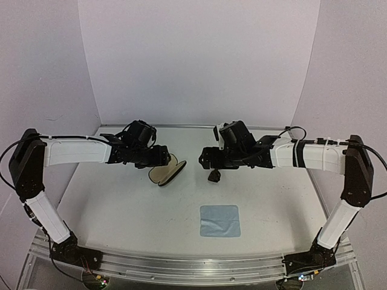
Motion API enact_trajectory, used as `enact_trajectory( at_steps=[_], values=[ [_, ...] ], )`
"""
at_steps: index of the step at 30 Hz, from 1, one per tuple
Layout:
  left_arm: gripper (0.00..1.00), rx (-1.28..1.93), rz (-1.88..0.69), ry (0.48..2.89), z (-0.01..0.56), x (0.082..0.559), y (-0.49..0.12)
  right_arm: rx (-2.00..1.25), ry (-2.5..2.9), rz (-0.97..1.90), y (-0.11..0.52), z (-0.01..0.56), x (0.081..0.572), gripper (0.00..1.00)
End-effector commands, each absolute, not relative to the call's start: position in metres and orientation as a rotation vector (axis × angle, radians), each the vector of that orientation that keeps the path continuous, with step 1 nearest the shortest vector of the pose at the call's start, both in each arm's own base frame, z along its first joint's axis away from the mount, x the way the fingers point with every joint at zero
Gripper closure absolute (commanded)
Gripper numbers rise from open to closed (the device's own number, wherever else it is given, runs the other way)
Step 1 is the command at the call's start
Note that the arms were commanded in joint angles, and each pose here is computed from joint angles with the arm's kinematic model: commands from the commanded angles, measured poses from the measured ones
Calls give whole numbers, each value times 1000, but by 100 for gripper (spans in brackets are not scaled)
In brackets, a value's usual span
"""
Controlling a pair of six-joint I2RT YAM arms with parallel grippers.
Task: Organize the sunglasses
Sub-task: Move the sunglasses case at the center of the board.
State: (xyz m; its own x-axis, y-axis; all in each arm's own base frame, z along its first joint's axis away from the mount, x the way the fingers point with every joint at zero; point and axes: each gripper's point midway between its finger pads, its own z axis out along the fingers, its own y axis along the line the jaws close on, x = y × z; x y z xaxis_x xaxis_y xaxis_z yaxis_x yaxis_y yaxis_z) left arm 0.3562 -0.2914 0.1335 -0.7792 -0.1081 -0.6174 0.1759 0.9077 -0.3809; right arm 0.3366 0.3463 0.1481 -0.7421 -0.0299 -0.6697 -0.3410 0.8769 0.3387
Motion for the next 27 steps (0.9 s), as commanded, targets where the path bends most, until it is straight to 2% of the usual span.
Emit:
enact_trajectory(
  at_steps=[1,6,27],
  values=[
    [23,263,-751,2306,172,366,-340,-254,2298,618,356,168,346,18],
    [23,431,-771,2354,164,367,-362,-245,2293,608,352,168,347,18],
    [27,665,-508,2475,90,380,-359,-185,2259,633,328,178,350,17]
  ],
)
